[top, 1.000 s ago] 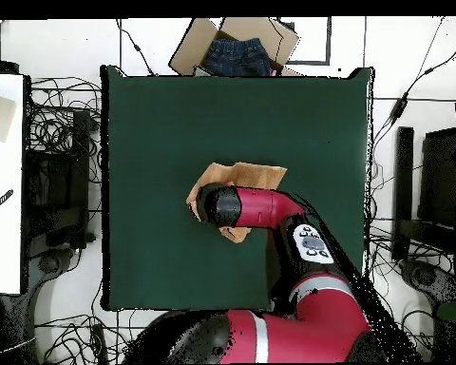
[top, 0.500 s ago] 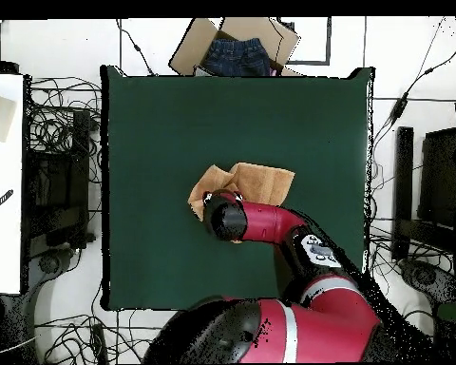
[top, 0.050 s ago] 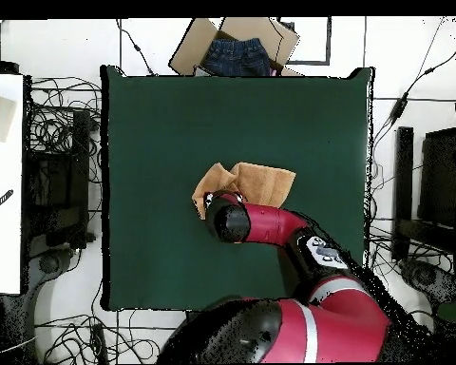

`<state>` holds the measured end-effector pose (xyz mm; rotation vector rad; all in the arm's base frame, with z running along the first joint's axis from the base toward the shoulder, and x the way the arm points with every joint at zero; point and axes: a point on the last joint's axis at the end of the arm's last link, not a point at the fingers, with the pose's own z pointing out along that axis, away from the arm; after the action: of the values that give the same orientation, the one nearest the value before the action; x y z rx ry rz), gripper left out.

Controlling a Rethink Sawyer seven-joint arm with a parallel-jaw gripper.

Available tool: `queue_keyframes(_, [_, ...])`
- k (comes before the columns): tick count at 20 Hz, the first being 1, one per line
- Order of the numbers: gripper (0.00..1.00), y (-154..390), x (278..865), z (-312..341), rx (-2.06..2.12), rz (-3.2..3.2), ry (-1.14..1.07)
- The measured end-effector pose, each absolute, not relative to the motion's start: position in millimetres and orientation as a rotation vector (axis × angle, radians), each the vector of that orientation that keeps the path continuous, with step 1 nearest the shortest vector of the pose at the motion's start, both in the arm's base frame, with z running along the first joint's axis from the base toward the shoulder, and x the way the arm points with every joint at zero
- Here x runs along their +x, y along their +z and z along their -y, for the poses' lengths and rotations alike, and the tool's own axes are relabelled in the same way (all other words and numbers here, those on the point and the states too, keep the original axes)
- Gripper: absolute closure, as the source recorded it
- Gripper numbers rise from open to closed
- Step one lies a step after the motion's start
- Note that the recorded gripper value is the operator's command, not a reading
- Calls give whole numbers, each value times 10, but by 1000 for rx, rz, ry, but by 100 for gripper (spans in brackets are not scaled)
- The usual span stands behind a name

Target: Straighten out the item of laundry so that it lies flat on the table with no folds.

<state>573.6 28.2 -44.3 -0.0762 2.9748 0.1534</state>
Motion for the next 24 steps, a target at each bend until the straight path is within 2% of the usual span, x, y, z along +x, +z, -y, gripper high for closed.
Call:
queue_keyframes(18, [100,-400,5722,-279,-87,-2982,163])
queue_keyframes(24, [100,76,5596,-315,-115,-3099,165])
